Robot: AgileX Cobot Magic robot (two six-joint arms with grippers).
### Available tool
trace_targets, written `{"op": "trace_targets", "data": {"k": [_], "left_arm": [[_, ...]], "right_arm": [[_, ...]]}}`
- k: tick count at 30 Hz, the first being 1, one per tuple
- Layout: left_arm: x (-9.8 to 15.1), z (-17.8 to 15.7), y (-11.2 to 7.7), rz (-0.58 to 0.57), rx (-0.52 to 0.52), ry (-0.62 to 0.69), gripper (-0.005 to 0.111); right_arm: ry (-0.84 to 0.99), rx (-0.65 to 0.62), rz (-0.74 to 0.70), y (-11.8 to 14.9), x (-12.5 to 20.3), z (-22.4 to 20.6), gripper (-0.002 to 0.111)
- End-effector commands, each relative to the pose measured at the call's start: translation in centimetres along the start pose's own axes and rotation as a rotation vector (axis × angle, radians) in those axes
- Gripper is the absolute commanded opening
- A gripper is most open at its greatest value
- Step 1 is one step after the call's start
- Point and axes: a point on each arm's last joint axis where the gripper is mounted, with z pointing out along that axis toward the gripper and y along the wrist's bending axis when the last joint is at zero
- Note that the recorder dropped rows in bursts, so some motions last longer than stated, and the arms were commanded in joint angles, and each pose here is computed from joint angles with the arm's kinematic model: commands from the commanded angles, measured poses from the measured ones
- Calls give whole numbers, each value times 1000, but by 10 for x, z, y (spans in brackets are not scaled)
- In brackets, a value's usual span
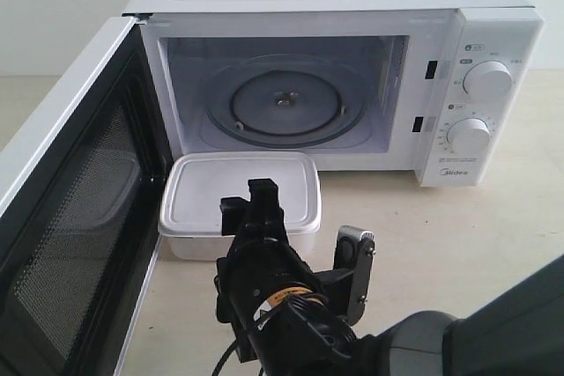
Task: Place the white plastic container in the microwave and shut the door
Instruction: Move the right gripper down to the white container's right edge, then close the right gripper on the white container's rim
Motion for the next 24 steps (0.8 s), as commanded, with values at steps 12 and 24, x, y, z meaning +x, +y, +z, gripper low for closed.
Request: {"op": "trace_targets", "data": {"k": [12, 24], "left_arm": [[1, 0, -1, -2, 8, -3, 4], [1, 0, -1, -2, 8, -3, 4]], "right_arm": [[-53, 40, -48, 3, -5, 8, 62], [-86, 41, -32, -6, 1, 23, 54]]}}
